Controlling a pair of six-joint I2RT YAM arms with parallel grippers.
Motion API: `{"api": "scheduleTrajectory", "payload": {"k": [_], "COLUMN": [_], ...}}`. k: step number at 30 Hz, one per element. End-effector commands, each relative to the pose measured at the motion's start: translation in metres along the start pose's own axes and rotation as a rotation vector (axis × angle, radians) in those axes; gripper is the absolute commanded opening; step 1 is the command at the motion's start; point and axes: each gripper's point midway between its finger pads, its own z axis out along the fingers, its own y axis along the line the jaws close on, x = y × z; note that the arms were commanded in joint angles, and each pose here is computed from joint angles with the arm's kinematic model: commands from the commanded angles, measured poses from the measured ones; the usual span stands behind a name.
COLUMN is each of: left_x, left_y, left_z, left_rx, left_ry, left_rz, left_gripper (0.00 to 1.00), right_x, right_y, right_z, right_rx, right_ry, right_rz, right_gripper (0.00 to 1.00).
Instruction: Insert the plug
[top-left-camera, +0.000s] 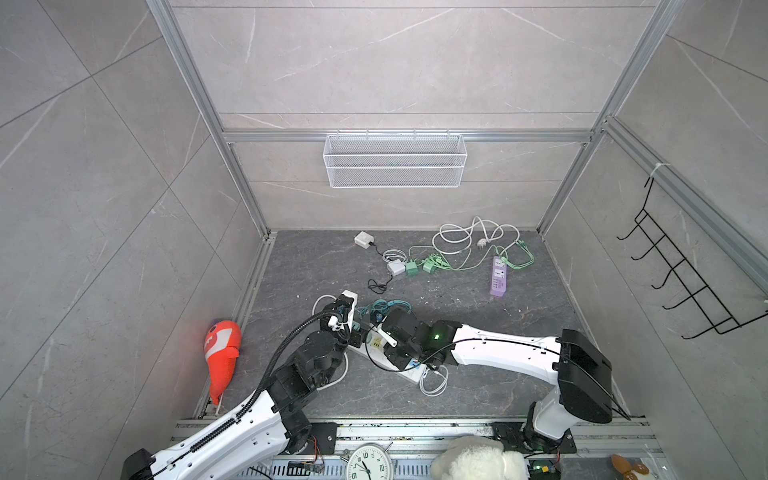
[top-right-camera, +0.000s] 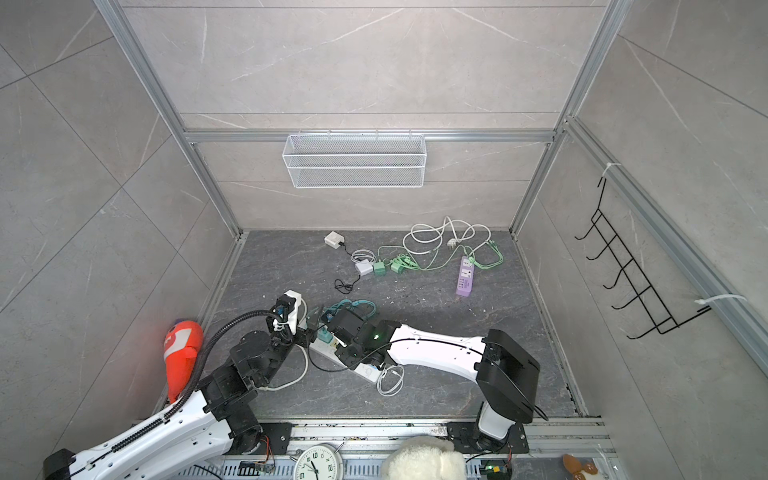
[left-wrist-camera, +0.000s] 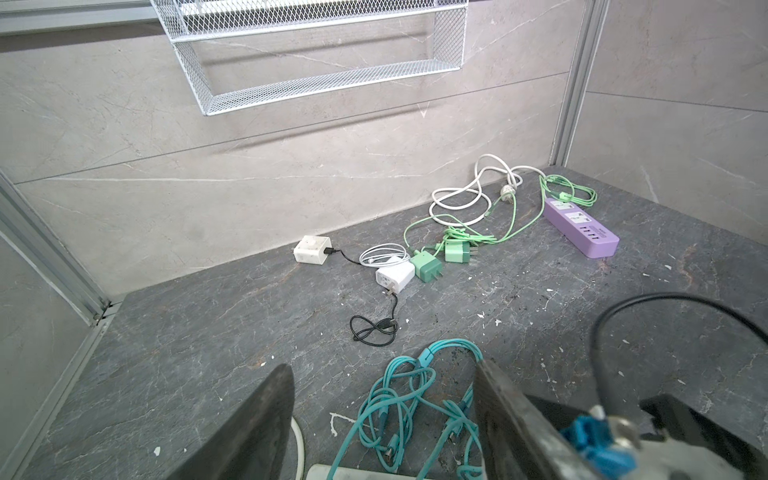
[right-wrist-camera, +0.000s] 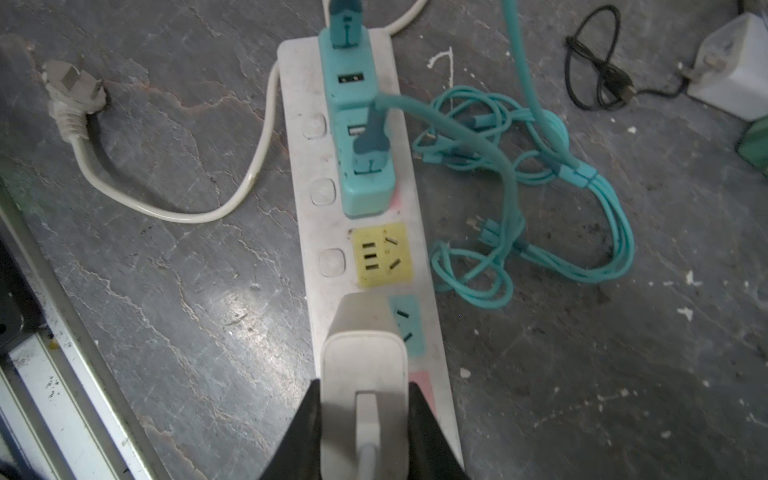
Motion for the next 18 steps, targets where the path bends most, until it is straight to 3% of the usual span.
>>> {"api": "scheduleTrajectory", "payload": {"k": [1, 18], "left_x": [-0.003, 0.0], "left_y": [0.005, 0.016], "left_z": [-0.004, -0.016], "left_rx": [-0.019, -0.045], "left_ry": [-0.013, -0.025], "left_rz": [-0.035, -0.038], "left_gripper": [0.7, 0.7], "right_x": [-0.027, -0.034], "right_y": [0.01, 0.01], "right_z": [0.001, 0.021], "right_rx": [-0.033, -0.063], "right_ry": [-0.052, 0.016], "right_rz": [-0.054, -0.12], "right_gripper": [0.08, 0.07]}}
